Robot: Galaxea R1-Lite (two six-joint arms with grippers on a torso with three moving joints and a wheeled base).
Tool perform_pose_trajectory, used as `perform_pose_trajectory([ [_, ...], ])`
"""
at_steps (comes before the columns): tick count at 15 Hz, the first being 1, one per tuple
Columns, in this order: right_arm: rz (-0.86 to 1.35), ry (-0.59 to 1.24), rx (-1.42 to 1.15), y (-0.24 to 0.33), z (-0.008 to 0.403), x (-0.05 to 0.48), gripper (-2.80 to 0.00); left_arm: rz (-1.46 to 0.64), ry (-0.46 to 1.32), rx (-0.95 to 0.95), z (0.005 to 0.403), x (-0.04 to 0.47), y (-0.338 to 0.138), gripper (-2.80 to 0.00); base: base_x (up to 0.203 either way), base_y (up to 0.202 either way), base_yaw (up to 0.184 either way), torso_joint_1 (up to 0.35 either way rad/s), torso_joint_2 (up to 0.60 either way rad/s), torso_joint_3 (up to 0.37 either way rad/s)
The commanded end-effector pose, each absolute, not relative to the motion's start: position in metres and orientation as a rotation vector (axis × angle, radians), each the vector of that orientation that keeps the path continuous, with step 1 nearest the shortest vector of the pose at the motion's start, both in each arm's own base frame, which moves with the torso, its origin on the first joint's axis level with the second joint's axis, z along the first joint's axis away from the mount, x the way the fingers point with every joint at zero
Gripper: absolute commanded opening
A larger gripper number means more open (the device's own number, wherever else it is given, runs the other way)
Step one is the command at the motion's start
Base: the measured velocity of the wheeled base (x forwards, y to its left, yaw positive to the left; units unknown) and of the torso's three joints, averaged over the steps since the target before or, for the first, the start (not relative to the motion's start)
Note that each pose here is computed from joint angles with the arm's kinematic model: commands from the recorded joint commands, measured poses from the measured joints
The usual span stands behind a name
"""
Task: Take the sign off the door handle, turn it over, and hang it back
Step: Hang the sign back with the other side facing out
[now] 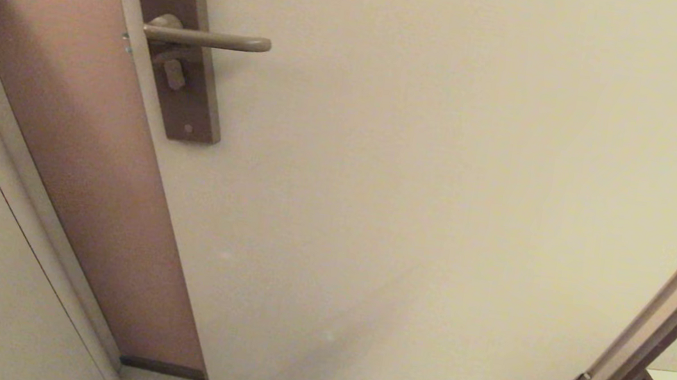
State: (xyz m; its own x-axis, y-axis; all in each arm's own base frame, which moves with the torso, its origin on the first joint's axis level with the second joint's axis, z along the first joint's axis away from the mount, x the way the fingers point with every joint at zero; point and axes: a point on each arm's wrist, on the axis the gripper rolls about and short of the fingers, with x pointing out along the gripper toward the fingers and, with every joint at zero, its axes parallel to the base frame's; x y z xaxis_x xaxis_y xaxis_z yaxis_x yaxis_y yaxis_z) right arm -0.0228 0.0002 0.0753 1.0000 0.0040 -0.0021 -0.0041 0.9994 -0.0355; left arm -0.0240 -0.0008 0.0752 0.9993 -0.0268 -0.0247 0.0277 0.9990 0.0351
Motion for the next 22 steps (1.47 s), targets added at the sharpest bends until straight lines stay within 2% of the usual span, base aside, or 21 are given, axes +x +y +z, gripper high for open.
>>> perform_pose_trajectory([
  [1,0.006,0.001,-0.037,0.0002,0.0753,-0.0228,-2.80,-0.026,0.026,0.030,0.0752,-0.0239,-0.0008,-2.80,0.000,0.000,0.000,0.000,0.00,0.000],
  [6,0.005,0.001,-0.036,0.0002,0.0753,-0.0228,-2.80,-0.026,0.026,0.029,0.0752,-0.0239,-0.0008,-2.80,0.001,0.014,0.000,0.000,0.00,0.000],
  [18,0.005,0.001,-0.037,0.0002,0.0753,-0.0228,-2.80,-0.026,0.026,0.030,0.0752,-0.0239,-0.0008,-2.80,0.000,0.187,-0.001,0.001,0.00,0.002],
  [22,0.005,0.001,-0.037,0.0002,0.0753,-0.0228,-2.80,-0.026,0.026,0.030,0.0752,-0.0239,-0.0008,-2.80,0.000,0.061,0.001,-0.002,0.00,0.003],
])
